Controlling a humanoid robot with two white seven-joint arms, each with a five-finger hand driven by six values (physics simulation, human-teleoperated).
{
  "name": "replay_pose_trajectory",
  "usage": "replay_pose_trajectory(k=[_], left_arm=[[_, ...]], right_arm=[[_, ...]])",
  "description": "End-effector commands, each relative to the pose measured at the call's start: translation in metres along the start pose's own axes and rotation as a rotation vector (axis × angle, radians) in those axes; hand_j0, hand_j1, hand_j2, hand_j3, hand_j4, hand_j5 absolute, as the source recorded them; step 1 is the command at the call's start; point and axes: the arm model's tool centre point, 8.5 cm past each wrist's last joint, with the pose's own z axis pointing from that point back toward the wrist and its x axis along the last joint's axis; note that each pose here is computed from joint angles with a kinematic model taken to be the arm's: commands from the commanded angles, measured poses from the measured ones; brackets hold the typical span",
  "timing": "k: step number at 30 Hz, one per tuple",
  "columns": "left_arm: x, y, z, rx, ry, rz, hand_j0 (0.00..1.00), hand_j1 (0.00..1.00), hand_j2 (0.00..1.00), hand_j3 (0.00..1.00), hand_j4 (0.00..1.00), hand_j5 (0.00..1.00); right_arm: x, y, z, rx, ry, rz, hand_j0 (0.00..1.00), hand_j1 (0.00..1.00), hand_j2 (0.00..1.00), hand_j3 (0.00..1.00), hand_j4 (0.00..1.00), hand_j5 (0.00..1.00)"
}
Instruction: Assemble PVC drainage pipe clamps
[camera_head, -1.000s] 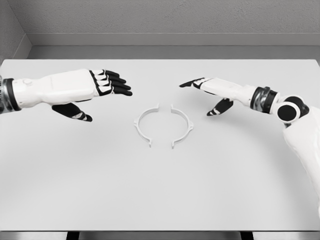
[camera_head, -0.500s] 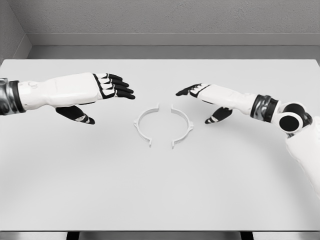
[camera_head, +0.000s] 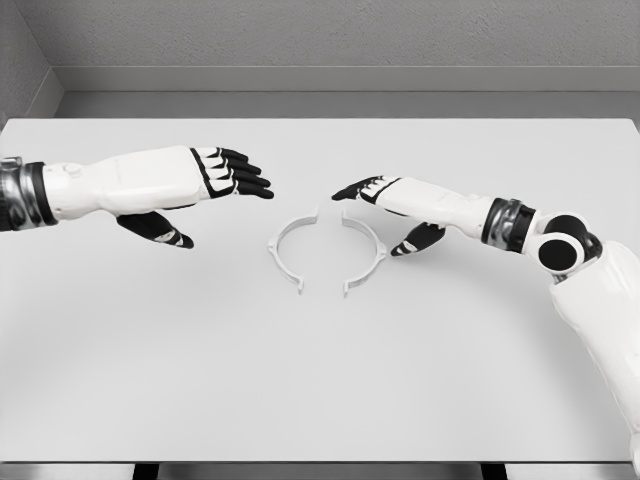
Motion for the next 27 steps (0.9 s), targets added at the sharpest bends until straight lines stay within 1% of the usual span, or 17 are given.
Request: replay_pose_trajectory(k=[1,3,7,8,11,13,20,27], left_arm=[[0.000,0.000,0.000,0.006,-0.002,0.006,1.00,1.00,1.00,1.00,1.00,1.00],[0.000,0.000,0.000,0.006,-0.002,0.006,1.00,1.00,1.00,1.00,1.00,1.00],[0.000,0.000,0.000,0.004,0.000,0.008,1.00,1.00,1.00,1.00,1.00,1.00],[0.000,0.000,0.000,0.004,-0.001,0.007,1.00,1.00,1.00,1.00,1.00,1.00],[0.000,0.000,0.000,0.005,-0.001,0.005,1.00,1.00,1.00,1.00,1.00,1.00],[0.001,0.000,-0.002,0.008,-0.005,0.008,1.00,1.00,1.00,1.00,1.00,1.00],[0.001,-0.001,-0.005,0.009,-0.008,0.006,1.00,1.00,1.00,1.00,1.00,1.00],[0.002,-0.001,-0.006,0.011,-0.011,0.004,1.00,1.00,1.00,1.00,1.00,1.00]], right_arm=[[-0.001,0.000,0.000,-0.005,0.003,-0.010,1.00,1.00,1.00,1.00,1.00,1.00],[-0.007,0.003,0.003,-0.001,0.017,-0.023,1.00,1.00,1.00,1.00,1.00,1.00],[-0.008,0.004,0.004,-0.001,0.020,-0.025,1.00,1.00,1.00,1.00,1.00,1.00],[-0.008,0.007,0.004,0.002,0.021,-0.031,1.00,1.00,1.00,1.00,1.00,1.00],[-0.006,0.007,0.001,0.000,0.014,-0.031,1.00,1.00,1.00,1.00,1.00,1.00],[0.001,0.008,-0.010,-0.005,-0.005,-0.033,1.00,1.00,1.00,1.00,1.00,1.00],[0.001,0.009,-0.011,-0.001,-0.003,-0.031,1.00,1.00,1.00,1.00,1.00,1.00],[0.008,0.013,-0.024,0.002,-0.019,-0.028,1.00,1.00,1.00,1.00,1.00,1.00]])
